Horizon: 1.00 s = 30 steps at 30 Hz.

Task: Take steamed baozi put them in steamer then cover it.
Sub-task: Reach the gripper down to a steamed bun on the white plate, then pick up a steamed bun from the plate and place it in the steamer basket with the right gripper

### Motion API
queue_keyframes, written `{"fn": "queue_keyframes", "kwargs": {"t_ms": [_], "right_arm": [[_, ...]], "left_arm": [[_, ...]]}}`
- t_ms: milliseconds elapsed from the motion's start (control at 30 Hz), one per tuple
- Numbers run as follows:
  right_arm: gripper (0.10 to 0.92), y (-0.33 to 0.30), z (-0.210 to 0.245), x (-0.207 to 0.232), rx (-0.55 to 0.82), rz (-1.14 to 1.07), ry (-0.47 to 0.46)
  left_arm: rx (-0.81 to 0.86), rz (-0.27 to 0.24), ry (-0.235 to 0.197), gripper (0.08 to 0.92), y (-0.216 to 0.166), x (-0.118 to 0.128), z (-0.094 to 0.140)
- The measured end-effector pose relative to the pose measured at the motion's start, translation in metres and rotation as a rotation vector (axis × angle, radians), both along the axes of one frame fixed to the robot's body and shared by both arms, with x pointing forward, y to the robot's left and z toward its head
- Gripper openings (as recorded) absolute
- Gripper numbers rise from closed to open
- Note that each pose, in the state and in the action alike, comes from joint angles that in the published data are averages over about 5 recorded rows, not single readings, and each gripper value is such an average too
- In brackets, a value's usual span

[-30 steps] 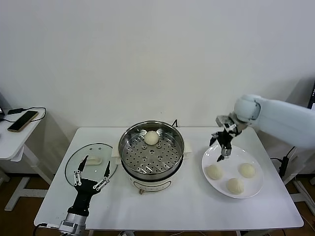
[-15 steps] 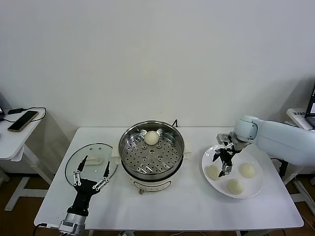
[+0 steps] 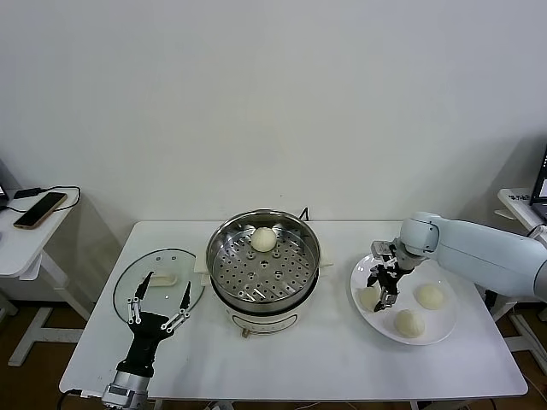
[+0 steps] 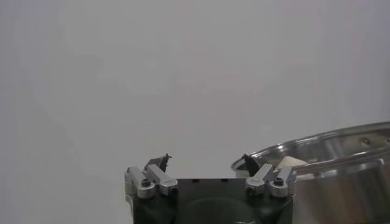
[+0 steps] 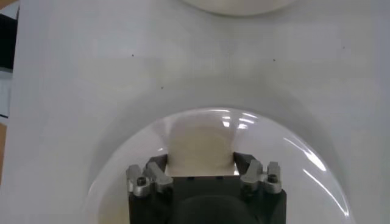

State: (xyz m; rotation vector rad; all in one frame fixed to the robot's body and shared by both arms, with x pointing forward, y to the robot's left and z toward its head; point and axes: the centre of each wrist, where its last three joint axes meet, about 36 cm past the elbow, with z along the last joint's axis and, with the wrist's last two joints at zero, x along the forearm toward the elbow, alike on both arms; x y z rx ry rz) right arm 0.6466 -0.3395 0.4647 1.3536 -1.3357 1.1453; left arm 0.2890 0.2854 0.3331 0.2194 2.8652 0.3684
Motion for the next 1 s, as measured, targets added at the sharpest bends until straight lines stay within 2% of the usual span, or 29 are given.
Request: {"fn": "queue_keyframes", "kwargs": {"t_ms": [267,533,800,1000], "right_arm": [[0.659,-0.006,0.023,0.002,0.002,0.005,-0.010],[0.649,0.007,0.115,0.021,0.013,0.066,-0.045],[0.635,0.070,0.215,0.023,0.039,0.167,-0.092],[0.628,0.133,0.250,0.016,0.056,0.245,-0.095]], "left_arm": [[0.005,0.001,-0.004,0.823,0.002,0.001,0.002],[0.005,-0.009,-0.015,0.823,0.001,0.005,0.005],[0.003,-0.021,-0.011,0.823,-0.004,0.006,0.008],[0.000,-0.025,-0.012,0.823,-0.007,0.006,0.009]]}}
